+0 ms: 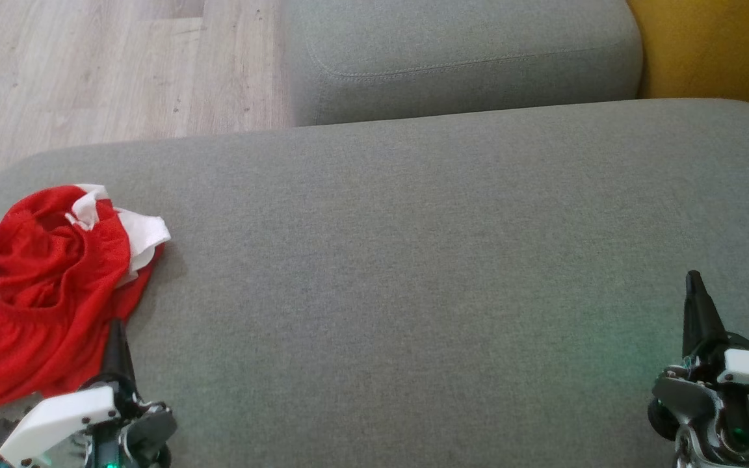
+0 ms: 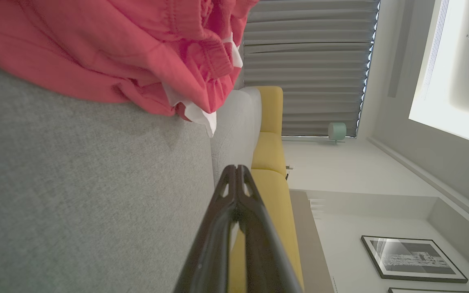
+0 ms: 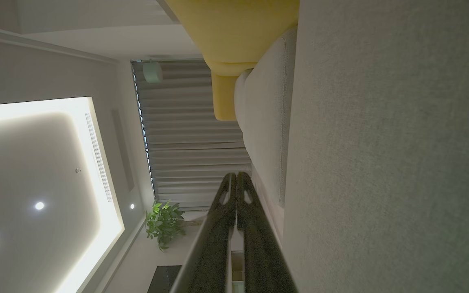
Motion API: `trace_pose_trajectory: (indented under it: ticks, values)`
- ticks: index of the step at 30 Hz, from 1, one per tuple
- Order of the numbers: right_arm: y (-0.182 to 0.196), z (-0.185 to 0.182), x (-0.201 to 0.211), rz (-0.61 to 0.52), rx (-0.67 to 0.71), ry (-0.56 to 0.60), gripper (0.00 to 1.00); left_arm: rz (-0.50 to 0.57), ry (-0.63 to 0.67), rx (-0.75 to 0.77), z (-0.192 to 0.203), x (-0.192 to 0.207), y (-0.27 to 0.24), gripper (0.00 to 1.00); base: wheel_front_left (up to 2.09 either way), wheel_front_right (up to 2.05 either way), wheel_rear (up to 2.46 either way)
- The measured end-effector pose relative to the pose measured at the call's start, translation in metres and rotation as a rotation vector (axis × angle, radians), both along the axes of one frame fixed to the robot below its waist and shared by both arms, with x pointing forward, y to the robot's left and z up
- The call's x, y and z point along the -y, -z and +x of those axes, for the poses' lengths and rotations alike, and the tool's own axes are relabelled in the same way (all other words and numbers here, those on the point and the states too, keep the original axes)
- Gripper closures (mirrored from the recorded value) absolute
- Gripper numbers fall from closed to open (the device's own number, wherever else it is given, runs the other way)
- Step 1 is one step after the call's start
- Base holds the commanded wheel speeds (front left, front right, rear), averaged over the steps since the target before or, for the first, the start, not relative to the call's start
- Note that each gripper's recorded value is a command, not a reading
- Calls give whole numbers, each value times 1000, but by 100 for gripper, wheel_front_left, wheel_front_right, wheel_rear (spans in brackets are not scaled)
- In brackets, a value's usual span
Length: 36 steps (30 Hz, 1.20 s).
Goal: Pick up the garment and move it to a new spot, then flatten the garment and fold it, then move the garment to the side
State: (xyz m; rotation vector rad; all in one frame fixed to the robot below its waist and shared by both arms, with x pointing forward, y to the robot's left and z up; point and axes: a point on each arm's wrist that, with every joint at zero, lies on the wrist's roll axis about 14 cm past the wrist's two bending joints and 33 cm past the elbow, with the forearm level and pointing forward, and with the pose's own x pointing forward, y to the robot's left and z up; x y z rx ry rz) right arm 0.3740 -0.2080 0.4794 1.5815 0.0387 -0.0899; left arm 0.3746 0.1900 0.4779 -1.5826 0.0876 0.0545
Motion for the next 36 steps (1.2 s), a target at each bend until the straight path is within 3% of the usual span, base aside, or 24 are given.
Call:
trace_pose_trajectory:
  ticks: [36]
  values:
    - [0,0,0,0,0,0,100,0,0,0,0,0,0,100,0,0,0]
